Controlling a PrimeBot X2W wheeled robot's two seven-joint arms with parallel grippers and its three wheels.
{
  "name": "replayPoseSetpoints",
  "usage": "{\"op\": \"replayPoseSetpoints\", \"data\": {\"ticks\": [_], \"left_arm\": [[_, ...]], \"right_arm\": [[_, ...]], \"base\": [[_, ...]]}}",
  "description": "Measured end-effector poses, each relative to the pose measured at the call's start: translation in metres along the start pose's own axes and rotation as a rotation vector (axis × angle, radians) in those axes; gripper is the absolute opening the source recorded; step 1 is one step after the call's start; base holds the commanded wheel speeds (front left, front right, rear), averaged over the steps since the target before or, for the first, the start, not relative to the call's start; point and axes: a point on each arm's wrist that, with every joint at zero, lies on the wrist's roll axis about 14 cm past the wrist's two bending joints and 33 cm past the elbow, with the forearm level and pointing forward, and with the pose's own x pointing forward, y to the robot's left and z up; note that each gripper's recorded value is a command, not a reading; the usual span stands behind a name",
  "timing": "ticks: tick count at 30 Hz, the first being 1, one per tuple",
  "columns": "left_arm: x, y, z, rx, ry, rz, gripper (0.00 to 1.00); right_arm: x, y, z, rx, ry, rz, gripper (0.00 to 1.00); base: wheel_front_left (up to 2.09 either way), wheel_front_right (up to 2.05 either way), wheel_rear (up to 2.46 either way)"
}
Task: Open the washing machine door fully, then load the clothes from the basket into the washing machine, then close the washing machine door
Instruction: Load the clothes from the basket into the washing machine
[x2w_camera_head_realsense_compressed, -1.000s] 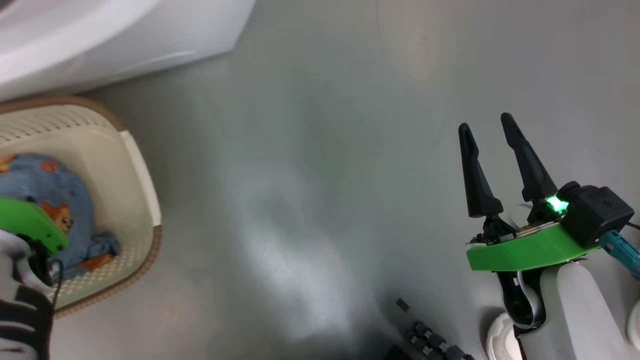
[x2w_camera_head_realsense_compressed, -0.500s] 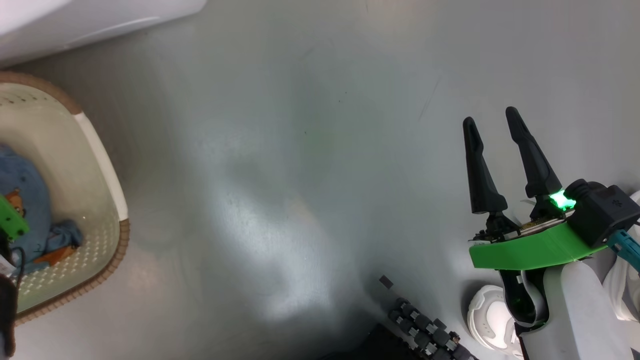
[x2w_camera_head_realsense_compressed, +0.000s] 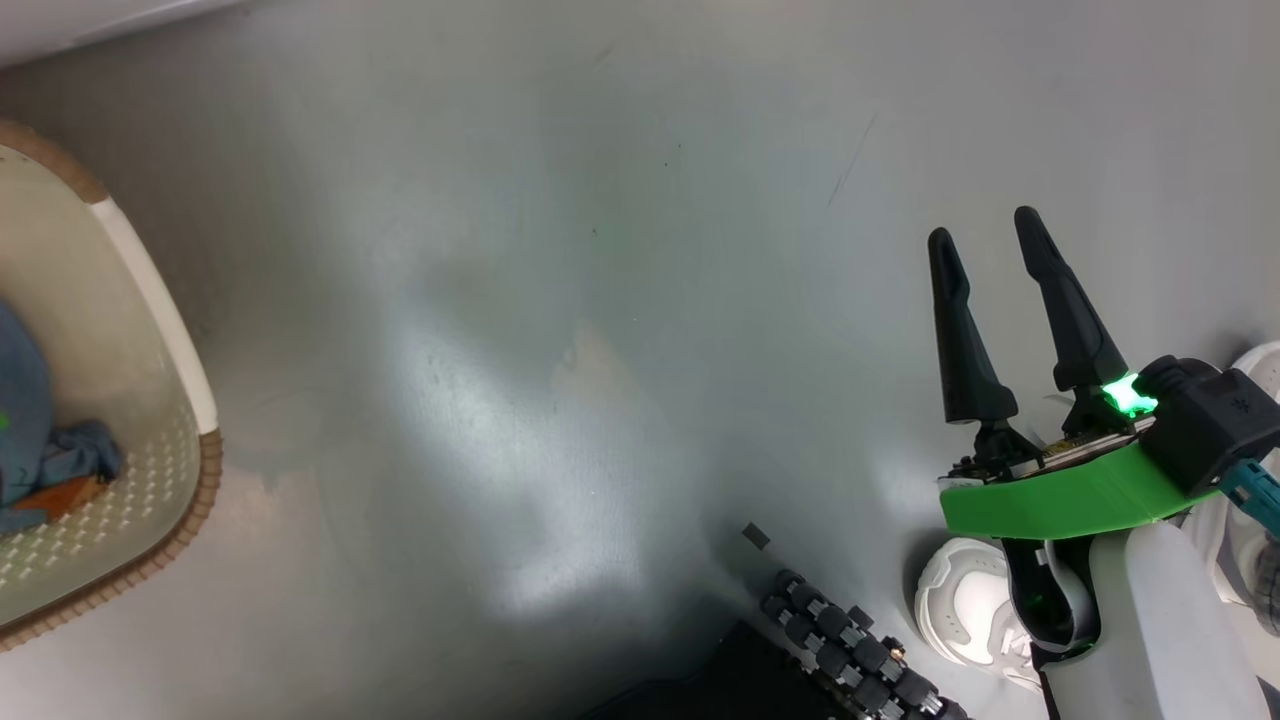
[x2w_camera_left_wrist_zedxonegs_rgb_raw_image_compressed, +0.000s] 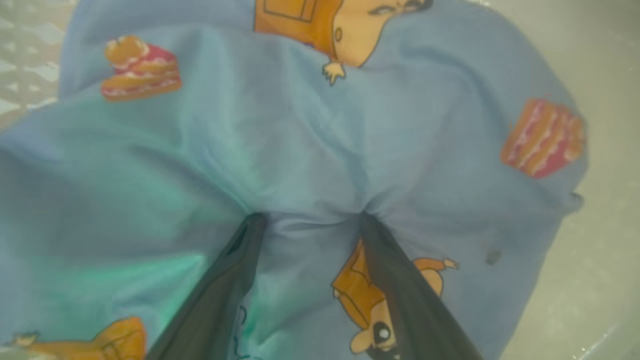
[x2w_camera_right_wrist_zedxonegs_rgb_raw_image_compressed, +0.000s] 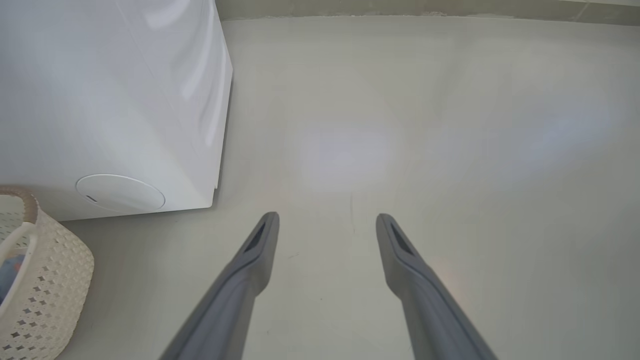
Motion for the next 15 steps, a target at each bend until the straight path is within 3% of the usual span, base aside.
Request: {"op": "replayPoseSetpoints", "data": {"ticks": [9, 10, 11, 12, 13, 15], "left_arm": [[0.012, -0.014, 0.005, -0.024, -0.002, -0.014, 1.0], [0.012, -0.014, 0.006, -0.024, -0.004, -0.016, 0.91], [0.013, -0.014, 0.007, -0.026, -0.011, -0.016, 0.48], [0.013, -0.015, 0.008, -0.026, -0.018, -0.018, 0.16], [0.013, -0.016, 0.009, -0.027, -0.02, -0.021, 0.0], [0.014, -0.02, 0.01, -0.029, -0.029, -0.035, 0.0]], "right_arm": [[0.001, -0.006, -0.007, -0.016, 0.016, -0.018, 1.0], [0.001, -0.008, -0.007, -0.019, 0.016, -0.024, 1.0], [0.001, -0.01, -0.007, -0.02, 0.016, -0.03, 1.0], [0.002, -0.011, -0.008, -0.021, 0.017, -0.032, 1.0], [0.002, -0.011, -0.009, -0.021, 0.019, -0.034, 1.0], [0.002, -0.011, -0.011, -0.02, 0.023, -0.032, 1.0]], "base": [[0.0, 0.0, 0.0], [0.0, 0.0, 0.0], [0.0, 0.0, 0.0], [0.0, 0.0, 0.0], [0.0, 0.0, 0.0], [0.0, 0.0, 0.0]]}}
